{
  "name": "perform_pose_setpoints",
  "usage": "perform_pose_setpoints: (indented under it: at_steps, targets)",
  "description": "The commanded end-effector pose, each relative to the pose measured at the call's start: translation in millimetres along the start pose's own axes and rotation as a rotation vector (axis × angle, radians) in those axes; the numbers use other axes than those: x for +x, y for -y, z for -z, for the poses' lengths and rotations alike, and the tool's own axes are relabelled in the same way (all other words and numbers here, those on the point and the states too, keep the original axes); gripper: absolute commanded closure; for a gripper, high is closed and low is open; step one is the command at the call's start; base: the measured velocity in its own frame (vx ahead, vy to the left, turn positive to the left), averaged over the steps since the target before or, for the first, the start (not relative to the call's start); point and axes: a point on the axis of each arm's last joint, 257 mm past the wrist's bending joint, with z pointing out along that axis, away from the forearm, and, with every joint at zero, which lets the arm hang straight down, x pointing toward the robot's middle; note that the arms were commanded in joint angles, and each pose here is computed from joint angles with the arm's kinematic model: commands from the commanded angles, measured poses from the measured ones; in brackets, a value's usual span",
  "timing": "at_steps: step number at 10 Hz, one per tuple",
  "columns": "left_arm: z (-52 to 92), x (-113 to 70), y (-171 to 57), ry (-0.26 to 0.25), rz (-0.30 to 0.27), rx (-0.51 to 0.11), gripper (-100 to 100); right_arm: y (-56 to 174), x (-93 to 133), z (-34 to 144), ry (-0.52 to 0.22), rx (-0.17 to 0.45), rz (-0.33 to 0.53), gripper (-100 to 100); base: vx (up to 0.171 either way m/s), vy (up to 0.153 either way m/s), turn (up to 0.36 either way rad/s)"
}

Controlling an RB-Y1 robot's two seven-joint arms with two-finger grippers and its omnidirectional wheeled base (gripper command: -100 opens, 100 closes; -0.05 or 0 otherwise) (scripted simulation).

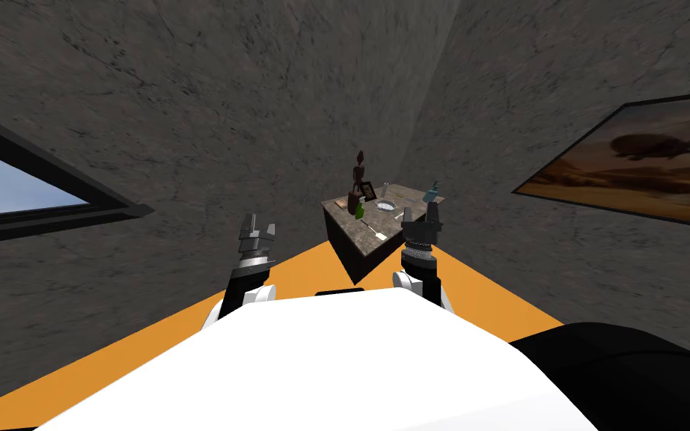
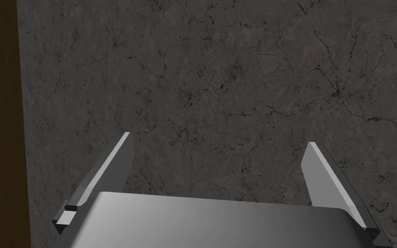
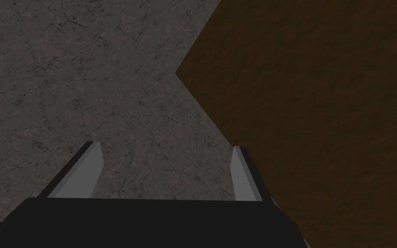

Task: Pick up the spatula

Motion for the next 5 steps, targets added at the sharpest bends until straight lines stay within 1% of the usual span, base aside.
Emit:
perform_pose_setpoints:
  at_steps: [1, 2, 4, 5]
  targets:
    - [0.0, 0.0, 0.0, 0.000, 0.000, 0.000, 0, 4.0, 5.1, 1.6, -0.037, 0.009, 0.004, -100, -0.033, -0.013, 0.037]
    - [0.0, 0.0, 0.0, 0.000, 0.000, 0.000, 0, 8.1, 9.1, 3.5, -0.065, 0.017, 0.006, -100, -0.078, -0.030, 0.072]
    - [-0.1, 0.0, 0.0, 0.000, 0.000, 0.000, 0, 20.4, 16.8, 10.2, -0.118, 0.043, 0.008, -100, -0.119, -0.028, 0.094]
    - [-0.1, 0.1, 0.1, 0.000, 0.000, 0.000, 0, 20.6, 18.5, 10.4, -0.133, 0.044, 0.011, -100, -0.107, -0.012, 0.024]
